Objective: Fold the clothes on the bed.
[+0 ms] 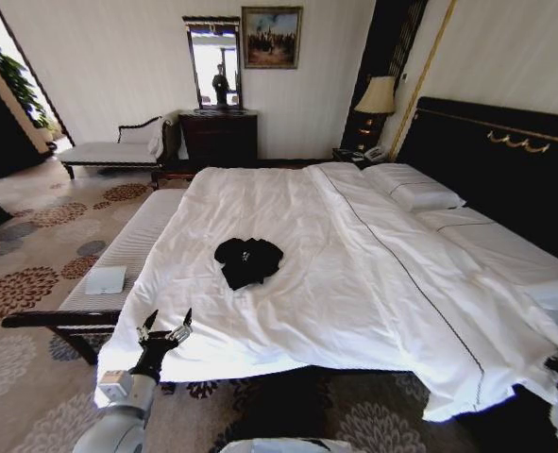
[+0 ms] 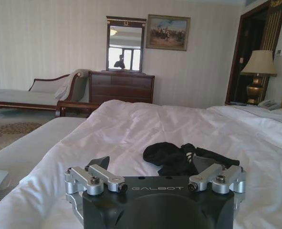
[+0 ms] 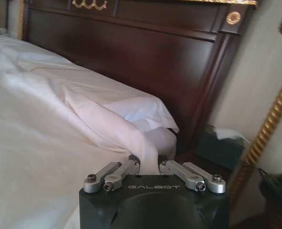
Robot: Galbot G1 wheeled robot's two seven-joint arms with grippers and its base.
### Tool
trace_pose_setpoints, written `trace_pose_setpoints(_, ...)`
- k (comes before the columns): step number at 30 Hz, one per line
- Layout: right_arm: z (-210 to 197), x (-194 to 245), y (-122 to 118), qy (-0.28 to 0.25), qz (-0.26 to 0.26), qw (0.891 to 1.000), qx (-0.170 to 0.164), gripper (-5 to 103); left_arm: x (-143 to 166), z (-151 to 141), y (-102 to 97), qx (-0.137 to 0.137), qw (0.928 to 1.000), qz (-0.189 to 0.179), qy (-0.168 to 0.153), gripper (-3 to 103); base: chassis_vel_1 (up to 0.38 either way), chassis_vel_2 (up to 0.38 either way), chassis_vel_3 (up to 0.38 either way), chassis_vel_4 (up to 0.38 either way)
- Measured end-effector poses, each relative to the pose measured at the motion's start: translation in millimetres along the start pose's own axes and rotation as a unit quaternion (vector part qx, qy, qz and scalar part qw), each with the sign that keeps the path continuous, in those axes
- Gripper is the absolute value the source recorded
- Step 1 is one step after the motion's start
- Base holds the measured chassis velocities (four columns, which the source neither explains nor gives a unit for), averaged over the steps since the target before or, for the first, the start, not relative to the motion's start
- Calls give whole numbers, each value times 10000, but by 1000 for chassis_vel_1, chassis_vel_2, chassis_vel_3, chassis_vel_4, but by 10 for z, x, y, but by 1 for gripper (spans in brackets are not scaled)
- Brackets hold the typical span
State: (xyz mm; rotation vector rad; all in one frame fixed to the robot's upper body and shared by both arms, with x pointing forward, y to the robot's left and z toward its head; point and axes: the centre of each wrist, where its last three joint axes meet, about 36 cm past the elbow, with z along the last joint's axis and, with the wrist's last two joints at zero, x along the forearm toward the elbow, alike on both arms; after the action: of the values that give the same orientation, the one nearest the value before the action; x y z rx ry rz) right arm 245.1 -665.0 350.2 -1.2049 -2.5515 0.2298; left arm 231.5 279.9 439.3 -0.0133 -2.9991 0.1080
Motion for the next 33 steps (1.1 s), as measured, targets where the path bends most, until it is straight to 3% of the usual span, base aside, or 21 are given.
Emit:
trace_pose_setpoints(2, 35, 63, 13, 14, 2, 10000, -73, 24, 0, -2, -1, 6, 10000, 6, 0, 98, -20, -41, -52, -29)
trace_pose_setpoints(5, 48, 96, 27, 14, -4, 9999, -114, 30, 3, 0, -1, 7, 10000, 20, 6, 98, -11, -22, -35, -10)
trace_pose_setpoints(7, 49, 139, 40, -2, -26, 9999, -148, 40, 3, 4, -1, 2, 10000, 36, 15, 98, 0, 0, 0, 0)
trace_pose_setpoints(10, 36, 160, 40, -23, -41, 9999, -159, 46, -3, 3, -7, 1, 10000, 56, 12, 98, 0, 0, 0, 0)
trace_pose_setpoints(13, -33, 229, 67, -136, -117, 9995, -243, 62, -12, -1, -16, -3, 10000, 89, 4, 98, 0, 0, 0, 0)
trace_pose_setpoints(14, -33, 229, 67, -136, -117, 9995, -243, 62, -12, -1, -16, -3, 10000, 89, 4, 98, 0, 0, 0, 0)
trace_pose_setpoints(17, -82, 352, 152, -275, -234, 9988, -325, 78, -9, 1, -17, -11, 10000, 94, 12, 98, 0, 0, 0, 0)
trace_pose_setpoints(19, -82, 398, 180, -297, -273, 9986, -341, 78, -8, 2, -18, -12, 10000, 97, 14, 98, 0, 0, 0, 0)
trace_pose_setpoints(22, -72, 620, 313, -377, -491, 9973, -392, 94, -10, 2, -24, -17, 9999, 112, 15, 98, 0, 0, 0, 0)
trace_pose_setpoints(24, -86, 732, 384, -428, -606, 9963, -424, 94, -10, 0, -29, -16, 9999, 113, 11, 98, 0, 0, 0, 0)
trace_pose_setpoints(25, -103, 838, 457, -474, -725, 9952, -454, 100, -10, -1, -33, -15, 9999, 119, 9, 98, 0, 0, 0, 0)
trace_pose_setpoints(33, -245, 1571, 985, -719, -1384, 9870, -397, 100, 14, -4, -31, -34, 9999, 111, 5, 98, 0, 0, 0, 0)
